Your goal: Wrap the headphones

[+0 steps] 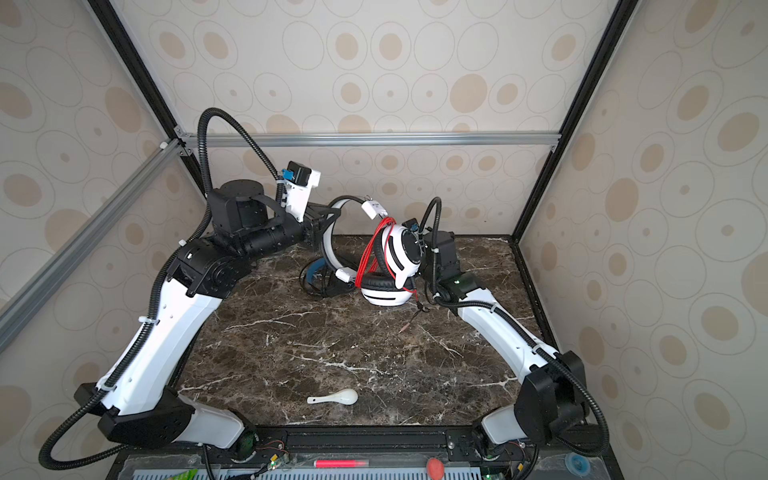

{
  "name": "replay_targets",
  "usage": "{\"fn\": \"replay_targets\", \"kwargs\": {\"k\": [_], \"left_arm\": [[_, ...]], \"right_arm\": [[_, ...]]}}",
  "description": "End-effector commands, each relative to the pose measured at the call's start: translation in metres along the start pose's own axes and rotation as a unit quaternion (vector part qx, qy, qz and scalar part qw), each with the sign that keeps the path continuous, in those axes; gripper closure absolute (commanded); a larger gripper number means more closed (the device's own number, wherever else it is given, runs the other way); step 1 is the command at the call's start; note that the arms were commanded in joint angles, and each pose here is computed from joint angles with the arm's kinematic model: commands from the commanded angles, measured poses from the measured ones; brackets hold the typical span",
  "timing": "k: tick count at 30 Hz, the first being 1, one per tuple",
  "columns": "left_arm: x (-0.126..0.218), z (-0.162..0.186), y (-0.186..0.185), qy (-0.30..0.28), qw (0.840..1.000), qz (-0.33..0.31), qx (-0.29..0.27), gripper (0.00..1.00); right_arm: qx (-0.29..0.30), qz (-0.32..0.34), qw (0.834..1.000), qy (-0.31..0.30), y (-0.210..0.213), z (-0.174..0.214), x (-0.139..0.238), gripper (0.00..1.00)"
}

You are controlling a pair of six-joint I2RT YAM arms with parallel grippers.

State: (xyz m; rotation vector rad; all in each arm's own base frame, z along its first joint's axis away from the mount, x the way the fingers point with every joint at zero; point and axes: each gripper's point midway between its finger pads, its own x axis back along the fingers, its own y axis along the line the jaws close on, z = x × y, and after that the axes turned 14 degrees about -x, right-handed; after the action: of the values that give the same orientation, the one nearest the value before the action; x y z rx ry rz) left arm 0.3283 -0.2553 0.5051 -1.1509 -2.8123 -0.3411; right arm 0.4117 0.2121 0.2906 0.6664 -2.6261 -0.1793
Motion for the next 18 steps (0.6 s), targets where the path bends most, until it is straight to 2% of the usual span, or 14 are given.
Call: {"fn": "replay_targets", "kwargs": {"k": [1,18], "left_arm": [[0.032,-0.070,0.000,-0.133,0.990,0.003,0.039,1.00],[0.042,-0.095,0.012,-0.174,0.983,-0.021,0.060,1.00]], "right_arm": [[-0.017,-0.007,1.000,-0.025,0.001,-0.008,0.007,0.86],[-0.052,-0.010,0.999,0.002,-0.007,0.040,0.002,0.87]]}}
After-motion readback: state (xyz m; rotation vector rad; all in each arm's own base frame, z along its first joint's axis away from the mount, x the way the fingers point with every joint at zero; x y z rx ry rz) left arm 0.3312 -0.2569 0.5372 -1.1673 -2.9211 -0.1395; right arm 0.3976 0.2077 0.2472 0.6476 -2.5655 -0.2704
